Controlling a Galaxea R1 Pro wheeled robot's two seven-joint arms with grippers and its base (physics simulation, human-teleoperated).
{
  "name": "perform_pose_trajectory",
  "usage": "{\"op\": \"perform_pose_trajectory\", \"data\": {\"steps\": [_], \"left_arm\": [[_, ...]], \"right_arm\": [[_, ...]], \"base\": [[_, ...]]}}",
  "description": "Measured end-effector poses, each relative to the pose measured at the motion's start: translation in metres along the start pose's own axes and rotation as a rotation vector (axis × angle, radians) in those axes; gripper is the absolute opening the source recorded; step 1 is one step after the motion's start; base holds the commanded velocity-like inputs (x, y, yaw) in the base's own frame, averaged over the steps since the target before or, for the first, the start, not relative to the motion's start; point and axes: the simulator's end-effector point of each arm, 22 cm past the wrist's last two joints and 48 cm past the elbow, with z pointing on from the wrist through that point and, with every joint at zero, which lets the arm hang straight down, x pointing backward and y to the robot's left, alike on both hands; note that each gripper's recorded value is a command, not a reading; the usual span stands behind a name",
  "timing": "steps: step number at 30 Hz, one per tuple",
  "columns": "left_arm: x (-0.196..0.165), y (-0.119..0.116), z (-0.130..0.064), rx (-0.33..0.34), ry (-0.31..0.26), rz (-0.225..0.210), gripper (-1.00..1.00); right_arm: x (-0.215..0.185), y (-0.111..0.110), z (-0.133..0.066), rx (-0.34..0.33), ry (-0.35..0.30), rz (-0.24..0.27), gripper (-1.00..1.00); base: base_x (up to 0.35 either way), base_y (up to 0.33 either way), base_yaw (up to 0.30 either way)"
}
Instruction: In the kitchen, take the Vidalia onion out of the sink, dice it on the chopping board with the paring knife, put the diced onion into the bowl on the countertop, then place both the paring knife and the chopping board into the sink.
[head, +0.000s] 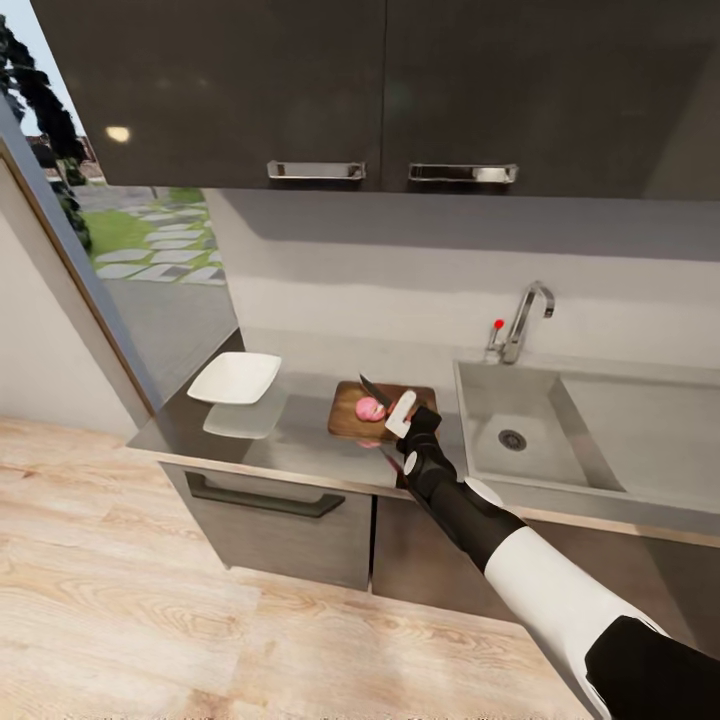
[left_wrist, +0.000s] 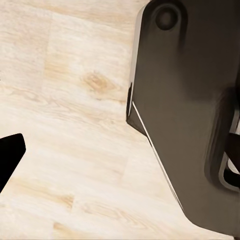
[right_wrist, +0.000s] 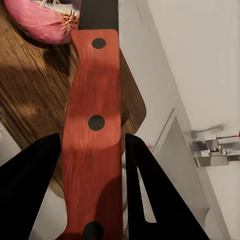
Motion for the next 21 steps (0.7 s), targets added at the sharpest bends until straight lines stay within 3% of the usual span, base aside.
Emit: {"op": "perform_pose_trajectory", "data": {"steps": [11,21], "left_arm": [[0.006,0.001,-0.003,-0.002,0.018,0.003,1.0],[0.008,0.001,-0.003,-0.002,0.024,0.004,1.0]], "right_arm": [[0.004,0.005,0.005,0.006,0.007,-0.028,-1.0],[0.007,0.012,0.007,-0.016,0.011,-0.005,-1.0]], "base": [[0.0,0.0,0.0],[0.0,0.0,0.0]]}}
